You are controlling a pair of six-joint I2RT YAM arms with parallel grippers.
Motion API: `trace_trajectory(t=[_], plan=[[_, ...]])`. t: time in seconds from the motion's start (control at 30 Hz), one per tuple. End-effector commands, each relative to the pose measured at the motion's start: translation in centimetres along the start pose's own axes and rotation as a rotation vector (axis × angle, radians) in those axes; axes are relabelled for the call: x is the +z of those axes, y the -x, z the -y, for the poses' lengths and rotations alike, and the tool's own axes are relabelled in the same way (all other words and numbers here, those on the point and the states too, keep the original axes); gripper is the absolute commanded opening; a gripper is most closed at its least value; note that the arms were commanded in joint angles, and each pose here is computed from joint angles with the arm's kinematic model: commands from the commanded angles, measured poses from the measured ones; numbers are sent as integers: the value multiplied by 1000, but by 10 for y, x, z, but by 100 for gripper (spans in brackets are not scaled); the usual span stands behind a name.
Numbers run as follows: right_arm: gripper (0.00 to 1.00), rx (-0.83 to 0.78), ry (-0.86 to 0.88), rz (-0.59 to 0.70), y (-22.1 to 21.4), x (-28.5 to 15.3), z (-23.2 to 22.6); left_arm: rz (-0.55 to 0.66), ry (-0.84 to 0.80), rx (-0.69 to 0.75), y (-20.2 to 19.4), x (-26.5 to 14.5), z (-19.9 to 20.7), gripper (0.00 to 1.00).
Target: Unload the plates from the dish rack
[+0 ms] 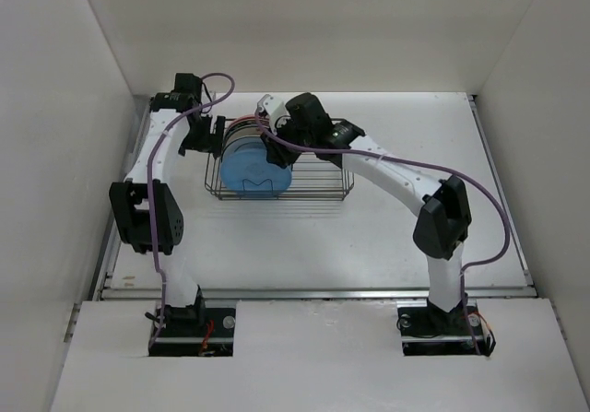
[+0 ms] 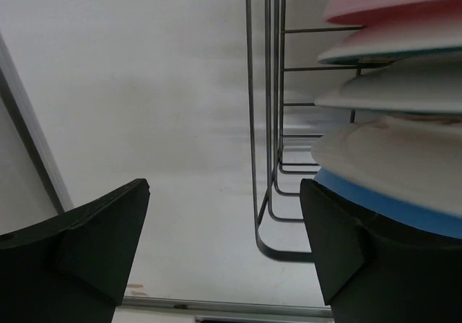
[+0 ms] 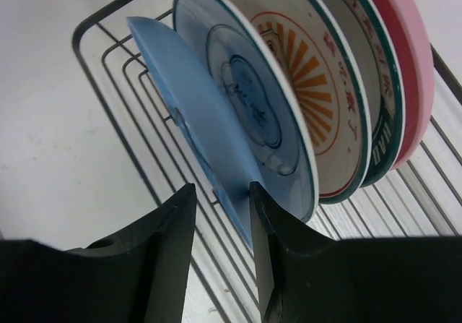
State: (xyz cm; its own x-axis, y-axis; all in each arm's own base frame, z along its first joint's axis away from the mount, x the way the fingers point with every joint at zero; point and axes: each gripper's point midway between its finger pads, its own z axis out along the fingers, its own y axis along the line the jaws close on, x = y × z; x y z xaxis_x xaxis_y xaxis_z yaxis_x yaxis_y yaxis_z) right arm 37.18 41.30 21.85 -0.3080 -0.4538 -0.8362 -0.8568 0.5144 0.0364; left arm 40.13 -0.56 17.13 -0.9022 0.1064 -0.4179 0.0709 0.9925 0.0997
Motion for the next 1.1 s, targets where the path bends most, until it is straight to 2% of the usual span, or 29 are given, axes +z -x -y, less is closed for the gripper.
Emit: trace_trajectory(t=[0.0,0.03,0.13,0.2,0.27,0.3,0.33,0.4,0.47,0.5,0.57,0.6,0.63,0.77,0.87,0.93,1.0,1.03,1.07], plan=[[41,-11,-27,1,-5,19,0,-27,-11,-36,2,12,2,82],[35,-7,-83,-26,-14,26,11,-53,-12,-34,-3,16,3,82],[29,0,-142,-19,-10,26,21,-115,-25,-39,-12,34,7,78],[32,8,-195,-13,-8,25,30,-137,-25,-48,-16,41,8,76],[33,8,-258,-21,-12,24,41,-147,-35,-58,-19,43,11,68],[32,8,-258,-21,-12,24,41,-157,-41,-66,-22,45,9,63],[16,7,-259,-9,-7,19,41,-148,-53,-68,-20,45,11,54],[0,-1,-241,9,1,15,32,-148,-53,-77,-20,45,11,43],[0,-10,-252,43,14,7,28,-157,-62,-77,-22,44,13,33],[0,-11,-279,72,26,-7,30,-175,-62,-85,-26,49,14,21],[0,-18,-304,148,52,-26,28,-185,-62,-85,-29,48,14,9],[0,-18,-348,273,85,-54,32,-194,-61,-95,-30,51,15,0],[0,-15,-371,290,88,-69,33,-195,-60,-109,-30,51,16,0],[0,34,-491,545,143,-151,41,-205,-66,-134,-32,50,18,0],[0,75,-547,618,155,-190,47,-216,-76,-144,-35,52,21,0],[0,130,-597,630,150,-203,57,-207,-75,-153,-33,52,21,0],[0,206,-713,588,124,-214,91,-198,-66,-153,-32,49,19,0],[0,289,-732,548,105,-214,102,-197,-57,-152,-32,50,18,2],[0,364,-803,505,81,-221,132,-176,-44,-152,-28,47,15,9]])
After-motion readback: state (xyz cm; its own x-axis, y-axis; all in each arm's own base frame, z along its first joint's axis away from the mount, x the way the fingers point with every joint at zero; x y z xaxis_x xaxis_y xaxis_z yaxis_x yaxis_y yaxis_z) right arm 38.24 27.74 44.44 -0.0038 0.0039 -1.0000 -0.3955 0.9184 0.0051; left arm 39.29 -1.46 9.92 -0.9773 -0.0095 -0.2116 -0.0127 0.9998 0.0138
